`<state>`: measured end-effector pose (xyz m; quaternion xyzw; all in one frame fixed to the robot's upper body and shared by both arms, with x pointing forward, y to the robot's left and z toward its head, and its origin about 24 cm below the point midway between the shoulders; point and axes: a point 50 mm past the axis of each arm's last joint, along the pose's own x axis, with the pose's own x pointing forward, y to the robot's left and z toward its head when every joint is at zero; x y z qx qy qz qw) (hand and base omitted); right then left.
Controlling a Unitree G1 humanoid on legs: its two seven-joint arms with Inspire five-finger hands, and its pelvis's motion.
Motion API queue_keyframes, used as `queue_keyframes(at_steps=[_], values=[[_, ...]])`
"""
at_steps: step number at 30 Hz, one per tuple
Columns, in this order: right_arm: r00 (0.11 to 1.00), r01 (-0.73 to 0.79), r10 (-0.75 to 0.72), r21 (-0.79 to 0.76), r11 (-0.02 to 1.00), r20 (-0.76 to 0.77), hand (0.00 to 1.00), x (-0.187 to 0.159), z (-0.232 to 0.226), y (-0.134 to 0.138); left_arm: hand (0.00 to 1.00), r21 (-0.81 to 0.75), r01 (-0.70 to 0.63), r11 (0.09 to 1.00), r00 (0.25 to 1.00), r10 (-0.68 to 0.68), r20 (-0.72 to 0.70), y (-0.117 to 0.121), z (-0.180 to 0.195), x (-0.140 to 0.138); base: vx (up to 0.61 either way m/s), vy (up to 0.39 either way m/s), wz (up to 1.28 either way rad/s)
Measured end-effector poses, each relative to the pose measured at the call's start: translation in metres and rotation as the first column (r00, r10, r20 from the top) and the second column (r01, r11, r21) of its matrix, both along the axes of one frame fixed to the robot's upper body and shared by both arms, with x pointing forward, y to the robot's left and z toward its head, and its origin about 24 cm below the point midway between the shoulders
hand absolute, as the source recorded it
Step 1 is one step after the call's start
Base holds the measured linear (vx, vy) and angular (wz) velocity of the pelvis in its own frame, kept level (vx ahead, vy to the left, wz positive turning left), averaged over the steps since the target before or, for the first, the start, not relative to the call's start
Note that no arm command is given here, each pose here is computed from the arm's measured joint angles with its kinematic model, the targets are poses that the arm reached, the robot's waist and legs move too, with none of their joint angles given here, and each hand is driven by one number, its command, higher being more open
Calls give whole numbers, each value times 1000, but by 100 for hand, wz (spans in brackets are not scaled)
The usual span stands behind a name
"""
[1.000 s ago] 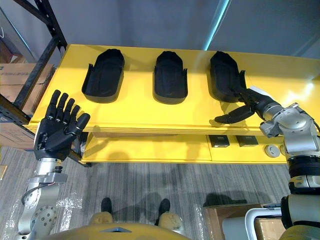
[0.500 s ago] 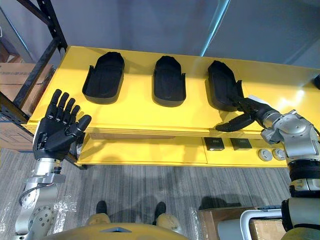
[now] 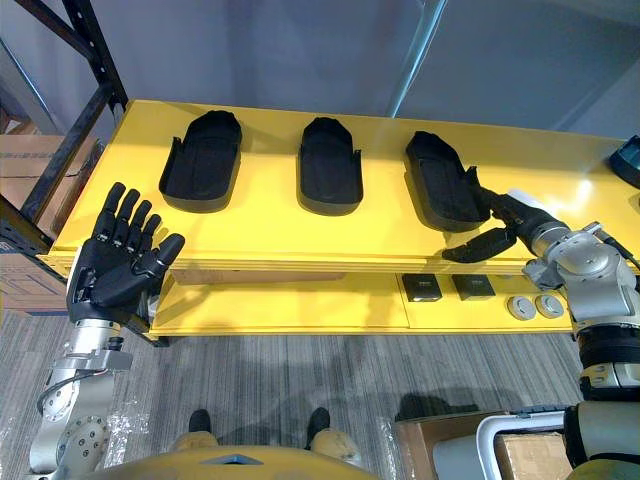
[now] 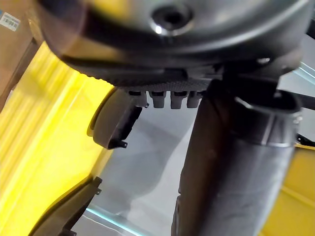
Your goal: Walk over and take three plastic housings, then place them on the shelf
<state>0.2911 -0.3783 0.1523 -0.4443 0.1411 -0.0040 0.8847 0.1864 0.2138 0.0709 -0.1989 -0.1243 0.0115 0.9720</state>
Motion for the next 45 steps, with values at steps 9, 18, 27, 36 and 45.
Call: queue_keyframes(at_steps=[9,18,27,36,45], values=[[909,93,17,-244,965,417,100,-7,48,2,100,-36,-7,999,1000,7,1,-4,-3,-1,6,8,7],[934,146,-20,-331,932,356,100,-17,29,-5,100,-38,-10,999,1000,10,4,-4,-2,-1,-4,5,2],[935,168,-45,-328,929,351,100,-17,29,-6,100,-30,-11,999,1000,12,5,-3,0,-1,0,0,0],[939,180,-51,-360,915,340,100,-16,29,-6,100,-28,-22,999,1000,22,19,-2,4,1,0,0,0],[937,183,-51,-360,915,346,100,-15,31,-5,100,-30,-20,999,999,22,50,-3,10,7,7,1,0]])
